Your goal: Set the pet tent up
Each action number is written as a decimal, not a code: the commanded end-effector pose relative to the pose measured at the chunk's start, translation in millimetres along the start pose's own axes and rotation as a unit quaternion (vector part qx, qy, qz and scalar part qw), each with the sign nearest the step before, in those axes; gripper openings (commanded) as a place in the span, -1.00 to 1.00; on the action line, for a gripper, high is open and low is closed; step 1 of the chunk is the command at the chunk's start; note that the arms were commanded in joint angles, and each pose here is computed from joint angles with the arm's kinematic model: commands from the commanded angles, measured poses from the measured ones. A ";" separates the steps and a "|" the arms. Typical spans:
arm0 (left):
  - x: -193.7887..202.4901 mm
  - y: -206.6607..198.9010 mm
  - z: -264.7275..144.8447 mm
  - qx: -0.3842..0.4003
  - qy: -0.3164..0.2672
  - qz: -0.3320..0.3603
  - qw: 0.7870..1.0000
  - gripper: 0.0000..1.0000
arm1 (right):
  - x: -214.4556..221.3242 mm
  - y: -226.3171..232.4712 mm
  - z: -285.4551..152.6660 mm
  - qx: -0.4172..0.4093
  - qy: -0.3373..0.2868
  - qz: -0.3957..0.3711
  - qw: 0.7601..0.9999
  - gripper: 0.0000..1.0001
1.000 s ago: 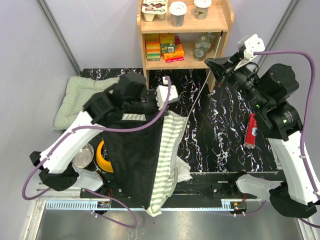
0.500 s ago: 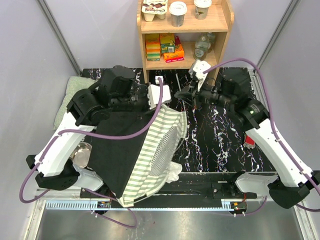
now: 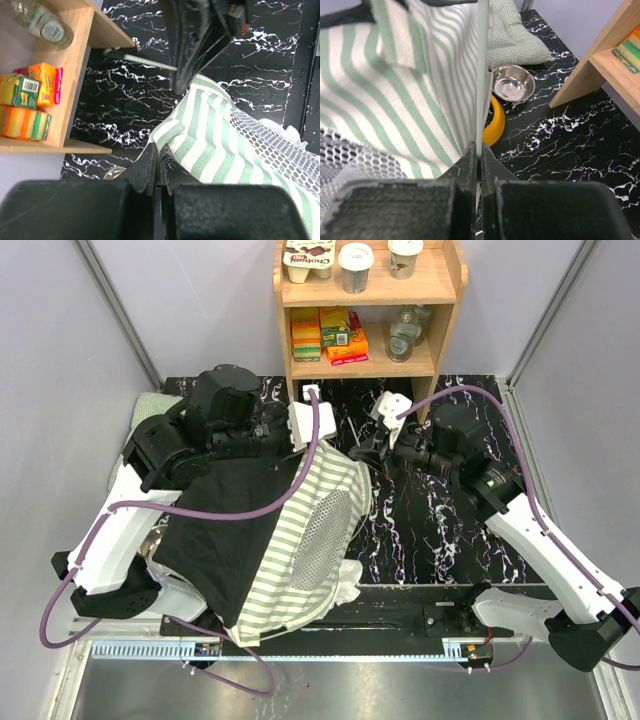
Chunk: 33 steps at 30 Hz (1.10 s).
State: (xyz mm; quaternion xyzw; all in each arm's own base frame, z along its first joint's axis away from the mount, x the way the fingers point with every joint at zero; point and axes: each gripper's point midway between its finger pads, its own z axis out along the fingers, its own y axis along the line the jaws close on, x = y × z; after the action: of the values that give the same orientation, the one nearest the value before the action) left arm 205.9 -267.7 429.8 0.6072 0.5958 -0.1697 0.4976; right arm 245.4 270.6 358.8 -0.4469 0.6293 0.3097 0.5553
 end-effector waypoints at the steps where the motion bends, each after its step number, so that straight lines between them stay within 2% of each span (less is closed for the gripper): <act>1: -33.3 29.3 -32.0 -0.082 -0.072 -0.016 0.994 -1.00 | 27.4 17.1 6.2 -0.017 0.014 0.002 1.000 -1.00; 8: -32.4 17.1 -32.2 -0.052 -0.072 -0.025 0.996 -1.00 | 51.7 41.2 14.3 -0.055 0.048 -0.012 0.997 -1.00; 12: -40.7 27.5 -39.2 -0.071 -0.083 -0.020 0.994 -1.00 | 72.3 48.2 19.9 -0.064 0.089 -0.018 0.994 -1.00; 16: -39.6 32.6 -40.4 -0.080 -0.079 -0.009 0.994 -1.00 | 80.0 54.5 24.5 -0.075 0.085 -0.021 0.993 -1.00; 22: -41.3 42.6 -52.7 -0.103 -0.082 0.004 0.991 -1.00 | 106.2 51.8 33.2 -0.069 0.118 -0.007 0.991 -1.00; 24: -36.1 36.5 -47.3 -0.088 -0.076 0.007 0.993 -1.00 | 107.8 50.5 39.1 -0.069 0.114 -0.003 0.991 -1.00; 30: 8.7 -5.5 -1.0 0.012 -0.028 -0.050 0.998 -1.00 | 96.8 52.6 50.6 -0.084 0.083 -0.002 0.993 -1.00; 33: 13.5 -9.2 6.1 0.022 -0.019 -0.070 0.997 -1.00 | 99.3 55.4 50.2 -0.089 0.084 -0.001 0.992 -1.00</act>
State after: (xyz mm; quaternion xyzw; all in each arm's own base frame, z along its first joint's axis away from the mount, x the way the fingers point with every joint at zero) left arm 202.4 -253.2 390.4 0.5904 0.6455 -0.1934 0.4442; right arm 237.8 317.7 293.8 -0.4929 0.6113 0.3145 0.5334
